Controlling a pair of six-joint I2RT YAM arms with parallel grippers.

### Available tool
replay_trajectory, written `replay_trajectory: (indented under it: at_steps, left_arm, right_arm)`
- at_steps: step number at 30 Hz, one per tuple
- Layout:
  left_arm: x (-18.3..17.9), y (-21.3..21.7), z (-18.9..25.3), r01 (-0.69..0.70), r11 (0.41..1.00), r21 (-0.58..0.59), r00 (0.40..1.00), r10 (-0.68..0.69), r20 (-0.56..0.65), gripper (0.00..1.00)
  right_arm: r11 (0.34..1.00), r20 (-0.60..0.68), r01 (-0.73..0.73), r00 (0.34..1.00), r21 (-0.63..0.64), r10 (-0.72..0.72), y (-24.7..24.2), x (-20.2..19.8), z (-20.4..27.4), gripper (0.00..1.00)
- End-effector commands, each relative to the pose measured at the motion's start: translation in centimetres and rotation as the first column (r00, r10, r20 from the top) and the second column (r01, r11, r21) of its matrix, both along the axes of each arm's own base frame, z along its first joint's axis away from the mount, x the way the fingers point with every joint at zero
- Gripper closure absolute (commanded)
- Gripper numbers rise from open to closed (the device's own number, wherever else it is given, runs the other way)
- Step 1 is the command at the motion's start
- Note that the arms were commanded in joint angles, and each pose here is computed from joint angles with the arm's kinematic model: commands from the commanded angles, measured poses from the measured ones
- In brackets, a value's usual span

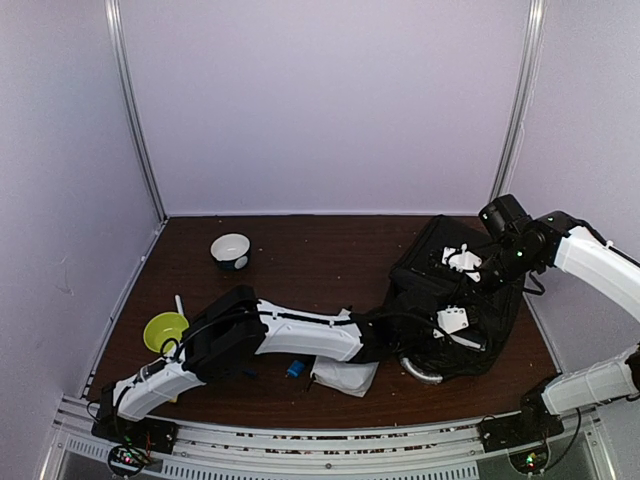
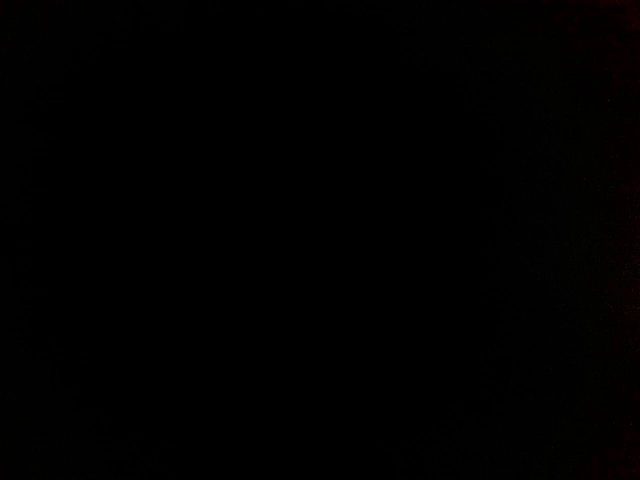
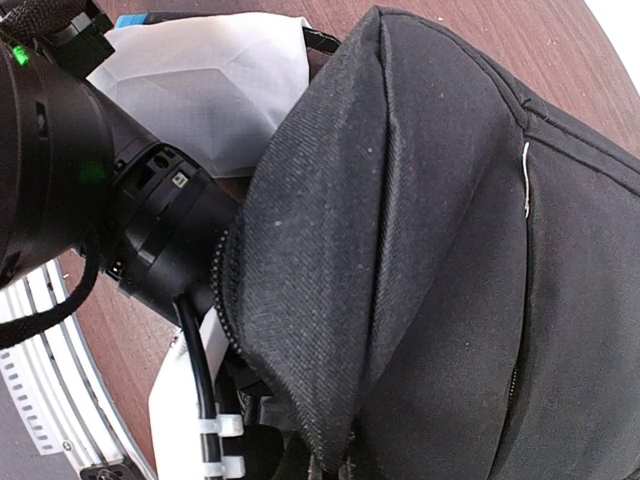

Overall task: Pack the student bag
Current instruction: Adjust the book in the largest pocket of the bag.

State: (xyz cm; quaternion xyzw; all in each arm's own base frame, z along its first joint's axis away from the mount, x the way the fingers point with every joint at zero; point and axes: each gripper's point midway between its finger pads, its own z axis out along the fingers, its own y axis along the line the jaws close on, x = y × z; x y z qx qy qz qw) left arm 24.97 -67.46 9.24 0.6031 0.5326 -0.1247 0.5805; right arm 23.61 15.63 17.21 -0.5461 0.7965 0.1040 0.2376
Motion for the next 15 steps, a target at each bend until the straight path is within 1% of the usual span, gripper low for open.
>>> replay_trajectory:
  at_steps: [1, 4, 7, 9, 11, 15]
  left_arm:
    - [1.4, 1.4, 2.1, -0.029, 0.999, -0.016, 1.0, 0.029, 0.01, 1.0]
    - [-1.2, 3.2, 3.9, 0.038, 0.999, -0.026, 0.999, -0.038, -0.007, 1.0]
    - [-4.6, 4.7, 4.6, 0.136, 0.991, -0.002, 0.987, -0.136, -0.089, 1.0]
    - [-6.0, 5.3, 4.0, 0.16, 0.987, 0.013, 0.978, -0.157, -0.135, 1.0]
    - [-6.4, 5.5, 2.7, 0.16, 0.986, 0.043, 0.977, -0.152, -0.152, 1.0]
    - [-6.0, 4.9, -0.1, 0.144, 0.985, 0.093, 0.978, -0.128, -0.163, 1.0]
  right_arm:
    - [0.997, 0.018, -0.015, 1.0, 0.074, 0.014, 1.1, -0.1, 1.5, 1.0]
    - [0.997, 0.027, -0.003, 1.0, 0.076, 0.001, 1.1, 0.3, 1.7, 1.0]
    - [0.996, 0.027, -0.002, 1.0, 0.091, 0.0, 1.3, 0.6, 2.1, 1.0]
    - [0.996, 0.024, 0.001, 1.0, 0.095, -0.003, 1.3, 0.6, 2.3, 1.0]
    - [0.995, 0.028, 0.001, 1.0, 0.1, -0.004, 1.4, 0.6, 2.4, 1.0]
    - [0.994, 0.031, 0.001, 1.0, 0.107, -0.005, 1.5, 0.6, 2.4, 1.0]
